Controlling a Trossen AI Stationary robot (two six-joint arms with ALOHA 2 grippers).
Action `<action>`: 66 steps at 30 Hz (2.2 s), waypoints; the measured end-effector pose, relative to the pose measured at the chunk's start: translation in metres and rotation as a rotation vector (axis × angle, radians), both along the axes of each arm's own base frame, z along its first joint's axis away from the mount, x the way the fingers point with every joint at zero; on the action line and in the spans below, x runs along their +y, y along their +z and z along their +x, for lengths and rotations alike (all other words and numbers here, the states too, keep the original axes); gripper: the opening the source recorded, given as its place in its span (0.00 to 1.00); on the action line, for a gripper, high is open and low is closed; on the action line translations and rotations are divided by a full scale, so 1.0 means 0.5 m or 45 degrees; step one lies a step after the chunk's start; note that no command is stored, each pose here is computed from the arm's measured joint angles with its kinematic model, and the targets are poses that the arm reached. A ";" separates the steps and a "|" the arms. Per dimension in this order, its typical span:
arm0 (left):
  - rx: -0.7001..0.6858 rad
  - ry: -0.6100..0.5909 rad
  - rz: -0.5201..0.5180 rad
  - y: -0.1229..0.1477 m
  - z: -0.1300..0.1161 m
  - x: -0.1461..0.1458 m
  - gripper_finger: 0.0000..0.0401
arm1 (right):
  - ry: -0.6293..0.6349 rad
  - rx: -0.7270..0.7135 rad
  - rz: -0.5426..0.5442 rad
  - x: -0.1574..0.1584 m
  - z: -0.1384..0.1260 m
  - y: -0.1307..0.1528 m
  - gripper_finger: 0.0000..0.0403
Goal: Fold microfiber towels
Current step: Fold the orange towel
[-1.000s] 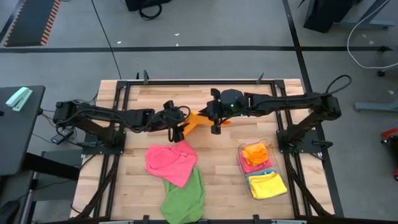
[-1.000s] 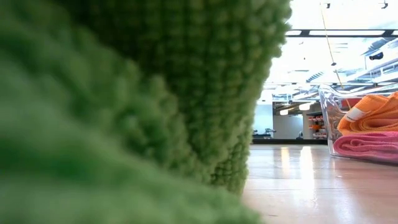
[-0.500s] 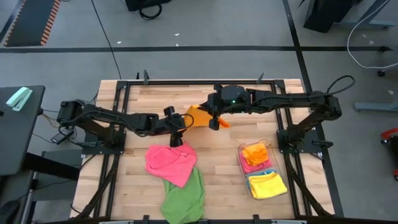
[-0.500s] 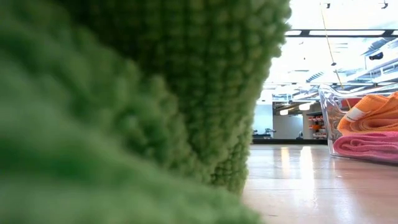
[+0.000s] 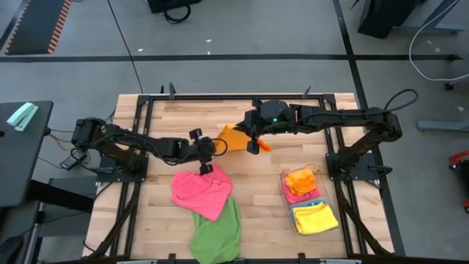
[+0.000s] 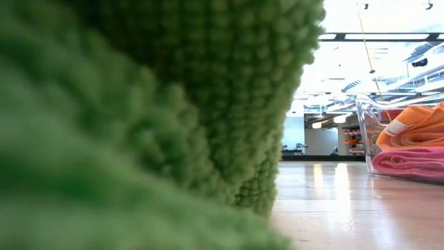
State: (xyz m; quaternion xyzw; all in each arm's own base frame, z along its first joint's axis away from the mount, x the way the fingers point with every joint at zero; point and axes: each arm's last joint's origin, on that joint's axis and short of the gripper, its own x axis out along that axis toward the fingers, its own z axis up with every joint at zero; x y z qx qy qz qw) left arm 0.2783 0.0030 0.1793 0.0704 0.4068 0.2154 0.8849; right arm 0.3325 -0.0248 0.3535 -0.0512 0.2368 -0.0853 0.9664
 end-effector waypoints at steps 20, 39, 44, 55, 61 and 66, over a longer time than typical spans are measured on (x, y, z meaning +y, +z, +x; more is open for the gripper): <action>0.117 -0.497 -0.518 0.153 -0.042 -0.054 0.06 | 0.289 0.217 0.271 0.008 -0.038 -0.017 0.04; 0.036 -0.750 -0.920 0.194 -0.043 -0.026 0.02 | 0.521 0.193 0.516 -0.011 -0.080 0.011 0.04; -0.045 -0.870 -0.931 0.204 -0.033 -0.048 0.07 | 0.634 0.194 0.560 0.010 -0.083 0.015 0.04; -0.095 -0.977 -0.981 0.211 -0.029 -0.069 0.05 | 0.694 0.195 0.521 0.021 -0.095 0.020 0.04; 0.028 -0.808 -0.947 0.138 -0.032 -0.048 0.06 | 0.572 0.360 0.404 0.006 -0.065 -0.060 0.04; 0.032 -0.613 -0.863 0.112 -0.032 0.003 0.02 | 0.385 0.425 0.245 -0.038 -0.035 -0.104 0.04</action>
